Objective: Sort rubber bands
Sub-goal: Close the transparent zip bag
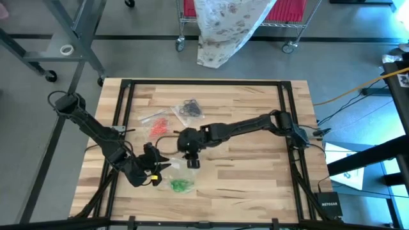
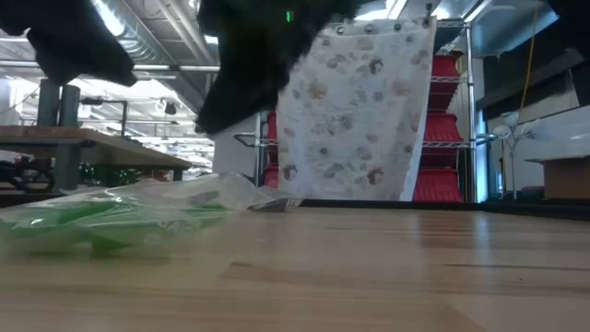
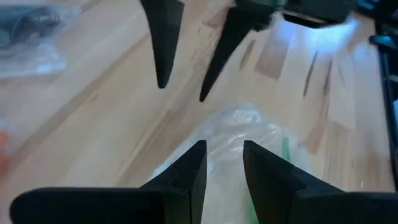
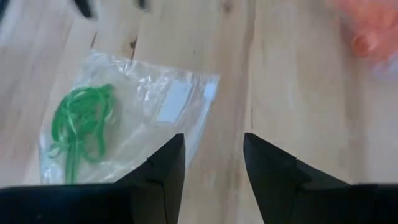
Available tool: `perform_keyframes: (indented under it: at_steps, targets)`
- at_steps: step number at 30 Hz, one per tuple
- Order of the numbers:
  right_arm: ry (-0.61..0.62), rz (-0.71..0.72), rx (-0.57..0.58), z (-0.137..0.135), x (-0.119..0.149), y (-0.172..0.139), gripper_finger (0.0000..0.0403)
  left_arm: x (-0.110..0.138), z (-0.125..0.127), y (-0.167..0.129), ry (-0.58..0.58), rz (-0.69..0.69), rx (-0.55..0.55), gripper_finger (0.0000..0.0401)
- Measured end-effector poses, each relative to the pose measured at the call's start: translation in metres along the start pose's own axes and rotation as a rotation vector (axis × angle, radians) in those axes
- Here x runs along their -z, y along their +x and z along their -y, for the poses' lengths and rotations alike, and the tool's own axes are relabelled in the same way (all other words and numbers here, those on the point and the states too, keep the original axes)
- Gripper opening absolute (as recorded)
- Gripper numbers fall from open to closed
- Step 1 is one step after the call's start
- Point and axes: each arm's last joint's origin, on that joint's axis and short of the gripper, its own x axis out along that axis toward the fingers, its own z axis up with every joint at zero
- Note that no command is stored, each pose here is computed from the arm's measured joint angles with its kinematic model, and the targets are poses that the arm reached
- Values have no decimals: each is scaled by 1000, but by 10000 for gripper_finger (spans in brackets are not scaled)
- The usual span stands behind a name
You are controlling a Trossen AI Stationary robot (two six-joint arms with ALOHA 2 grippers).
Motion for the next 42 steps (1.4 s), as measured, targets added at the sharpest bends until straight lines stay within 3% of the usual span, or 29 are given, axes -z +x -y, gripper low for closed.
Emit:
perform_keyframes:
  at_steps: [5, 12, 22, 31, 35, 39, 42]
  targets:
    - [189, 65, -133, 12, 23, 24, 156, 6, -2, -4, -20, -29, -17, 98]
    - [408, -23, -249, 10, 53, 40, 156, 7, -1, -5, -9, -31, -14, 98]
    - [433, -97, -389, 5, 61, 44, 156, 7, -2, -4, -4, -30, -16, 98]
    - [371, -96, -466, -11, 61, 47, 150, 3, -3, -1, -22, -20, -27, 98]
    - [326, -55, -488, -20, 58, 50, 107, 1, -3, 0, -33, -15, -27, 98]
    - [276, 9, -507, -22, 53, 50, 24, 0, -1, 0, -24, -2, -6, 98]
    - [288, 57, -447, -19, 49, 50, 10, -1, 1, 0, -23, 5, 5, 98]
